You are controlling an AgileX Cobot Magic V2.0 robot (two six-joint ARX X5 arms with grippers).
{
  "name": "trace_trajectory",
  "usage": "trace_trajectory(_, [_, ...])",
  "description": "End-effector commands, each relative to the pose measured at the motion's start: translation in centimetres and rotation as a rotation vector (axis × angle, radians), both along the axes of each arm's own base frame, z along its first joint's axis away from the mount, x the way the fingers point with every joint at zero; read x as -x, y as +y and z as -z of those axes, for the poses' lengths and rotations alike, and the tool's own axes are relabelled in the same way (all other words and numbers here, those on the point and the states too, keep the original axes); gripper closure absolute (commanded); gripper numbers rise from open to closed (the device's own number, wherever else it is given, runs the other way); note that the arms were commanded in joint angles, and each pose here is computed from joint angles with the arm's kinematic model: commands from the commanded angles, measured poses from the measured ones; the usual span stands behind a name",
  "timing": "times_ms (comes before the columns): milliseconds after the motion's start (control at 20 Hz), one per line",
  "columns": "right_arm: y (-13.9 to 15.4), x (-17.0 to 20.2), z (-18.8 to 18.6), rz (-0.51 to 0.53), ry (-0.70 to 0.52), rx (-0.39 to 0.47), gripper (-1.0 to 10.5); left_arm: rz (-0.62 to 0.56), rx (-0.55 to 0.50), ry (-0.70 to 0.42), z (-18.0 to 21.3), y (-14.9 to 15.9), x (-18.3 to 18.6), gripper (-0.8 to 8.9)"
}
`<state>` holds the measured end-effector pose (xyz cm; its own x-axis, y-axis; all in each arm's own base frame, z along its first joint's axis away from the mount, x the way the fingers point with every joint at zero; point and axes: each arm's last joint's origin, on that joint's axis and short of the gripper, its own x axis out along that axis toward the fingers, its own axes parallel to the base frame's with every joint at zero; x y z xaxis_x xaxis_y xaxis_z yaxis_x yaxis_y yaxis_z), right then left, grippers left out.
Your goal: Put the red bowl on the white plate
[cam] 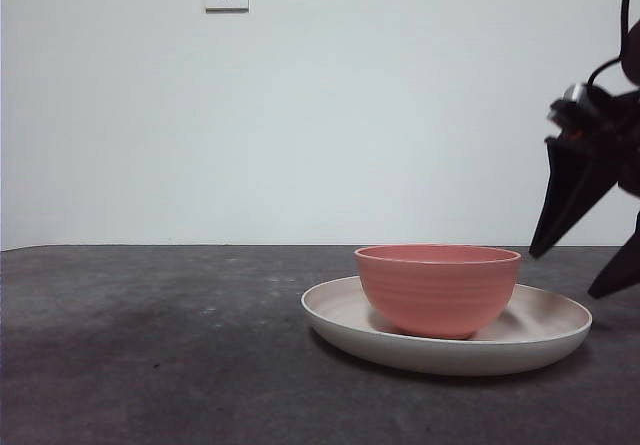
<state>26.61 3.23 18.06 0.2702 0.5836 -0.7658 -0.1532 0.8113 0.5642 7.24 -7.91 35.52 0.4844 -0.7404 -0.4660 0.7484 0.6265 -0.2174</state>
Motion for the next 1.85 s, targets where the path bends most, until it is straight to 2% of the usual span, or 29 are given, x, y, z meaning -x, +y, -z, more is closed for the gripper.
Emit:
trace_trajectory(50, [0.1, -0.7, 0.7, 0.0, 0.014, 0.0, 6.7, 0.011, 0.017, -0.011, -0.4, -0.1, 0.0, 2.82])
trace_trajectory(250, [0.1, -1.5, 1.6, 0.012, 0.012, -0.005, 7.0, 0.011, 0.017, -0.011, -0.4, -0.1, 0.0, 2.82])
trace_trajectory(350, [0.1, -1.7, 1.8, 0.018, 0.007, -0.008, 7.6, 0.011, 0.017, -0.011, -0.4, -0.1, 0.0, 2.82])
trace_trajectory(700, [0.4, -2.2, 2.8, 0.041, 0.035, -0.018, 7.6, 0.011, 0.017, -0.011, -0.4, -0.1, 0.0, 2.82])
trace_trajectory(900, [0.4, -2.3, 3.4, 0.041, 0.055, -0.017, 8.0, 0.011, 0.018, -0.011, -0.4, -0.1, 0.0, 2.83])
trace_trajectory(1050, [0.4, -2.3, 3.4, 0.042, 0.058, -0.016, 9.4, 0.011, 0.017, -0.011, -0.4, -0.1, 0.0, 2.83])
trace_trajectory(1300, [0.4, -2.6, 3.3, 0.071, 0.056, -0.028, 9.4, 0.011, 0.017, -0.011, -0.4, -0.1, 0.0, 2.83])
trace_trajectory(1450, [0.5, -3.4, 1.9, 0.077, 0.045, -0.032, 9.4, 0.011, 0.017, -0.011, -0.4, -0.1, 0.0, 2.82])
trace_trajectory(1650, [2.1, -4.7, -0.6, 0.049, 0.007, -0.01, 9.4, 0.011, 0.017, -0.011, -0.4, -0.1, 0.0, 2.82])
trace_trajectory(1850, [5.8, -5.3, -2.8, -0.002, -0.045, 0.004, 9.4, 0.011, 0.017, -0.011, -0.4, -0.1, 0.0, 2.82])
